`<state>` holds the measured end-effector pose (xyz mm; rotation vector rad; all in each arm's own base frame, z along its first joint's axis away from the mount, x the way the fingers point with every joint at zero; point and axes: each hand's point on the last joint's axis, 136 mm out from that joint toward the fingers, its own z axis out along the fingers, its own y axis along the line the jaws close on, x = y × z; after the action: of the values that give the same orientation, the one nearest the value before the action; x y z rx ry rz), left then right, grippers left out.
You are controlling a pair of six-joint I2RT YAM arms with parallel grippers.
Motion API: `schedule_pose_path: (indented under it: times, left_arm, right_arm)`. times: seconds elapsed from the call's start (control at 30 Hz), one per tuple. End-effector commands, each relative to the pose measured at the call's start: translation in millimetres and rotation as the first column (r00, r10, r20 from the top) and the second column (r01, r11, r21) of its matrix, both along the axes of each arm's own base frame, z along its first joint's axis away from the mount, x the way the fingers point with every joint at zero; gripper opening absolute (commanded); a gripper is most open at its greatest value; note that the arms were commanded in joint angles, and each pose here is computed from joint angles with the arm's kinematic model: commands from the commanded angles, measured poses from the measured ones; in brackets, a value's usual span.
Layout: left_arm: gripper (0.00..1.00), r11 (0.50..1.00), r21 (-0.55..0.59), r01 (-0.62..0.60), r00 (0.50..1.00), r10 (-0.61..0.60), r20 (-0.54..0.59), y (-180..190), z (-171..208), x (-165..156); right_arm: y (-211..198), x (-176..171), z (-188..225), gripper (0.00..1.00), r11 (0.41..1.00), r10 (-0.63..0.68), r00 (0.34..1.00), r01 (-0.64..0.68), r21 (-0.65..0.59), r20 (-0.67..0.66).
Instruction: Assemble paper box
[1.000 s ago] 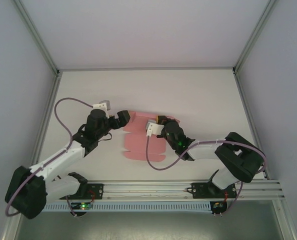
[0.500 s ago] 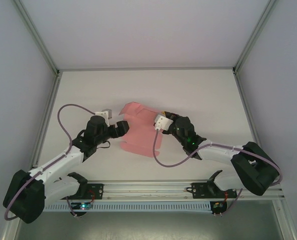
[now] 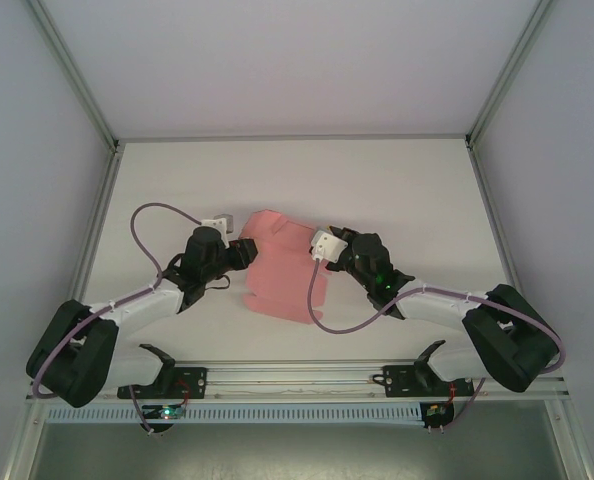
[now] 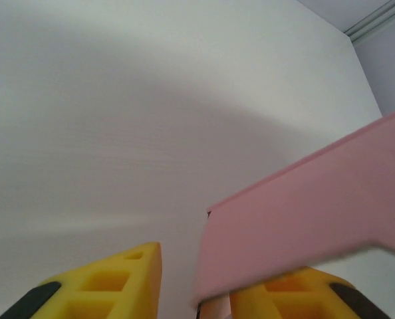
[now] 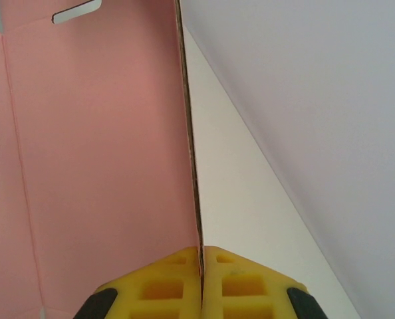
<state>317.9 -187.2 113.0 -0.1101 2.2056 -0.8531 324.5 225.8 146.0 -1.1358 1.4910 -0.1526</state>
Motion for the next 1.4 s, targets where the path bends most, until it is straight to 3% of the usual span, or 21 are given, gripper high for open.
schedule_pose_path:
  times: [0.0,0.47,0.57,0.97,1.1,1.37]
  left_arm:
    - [0.28,0.999,-0.033,-0.007,0.996,0.010,0.087,-2.3,25.4,14.5]
    - [0.27,0.998,-0.055,0.002,0.996,0.003,0.092,-4.1,27.6,10.7]
    - [0.19,0.998,-0.063,0.005,0.996,0.001,0.094,-5.5,27.5,10.5]
    - [0.20,0.998,-0.065,0.013,0.994,-0.006,0.107,-5.6,30.6,6.3]
    - [0.01,0.998,-0.055,0.032,0.993,-0.026,0.117,-7.8,32.0,5.0]
    - [0.00,0.990,0.095,0.101,0.978,-0.116,0.172,-16.0,36.5,0.2]
  right_arm:
    - [-2.5,2.4,5.8,0.00,0.999,-0.016,1.000,0.017,0.046,-0.016]
    - [-4.8,9.3,9.3,0.00,0.994,-0.065,0.995,0.071,0.079,-0.073]
    - [-2.5,7.6,8.5,0.00,0.995,-0.054,0.995,0.062,0.083,-0.090]
    - [-6.2,13.9,13.4,0.00,0.987,-0.101,0.986,0.116,0.110,-0.130]
    - [-3.3,13.0,12.7,0.00,0.988,-0.091,0.985,0.108,0.113,-0.148]
    - [3.9,6.5,6.7,0.00,0.995,-0.063,0.986,0.075,0.071,-0.156]
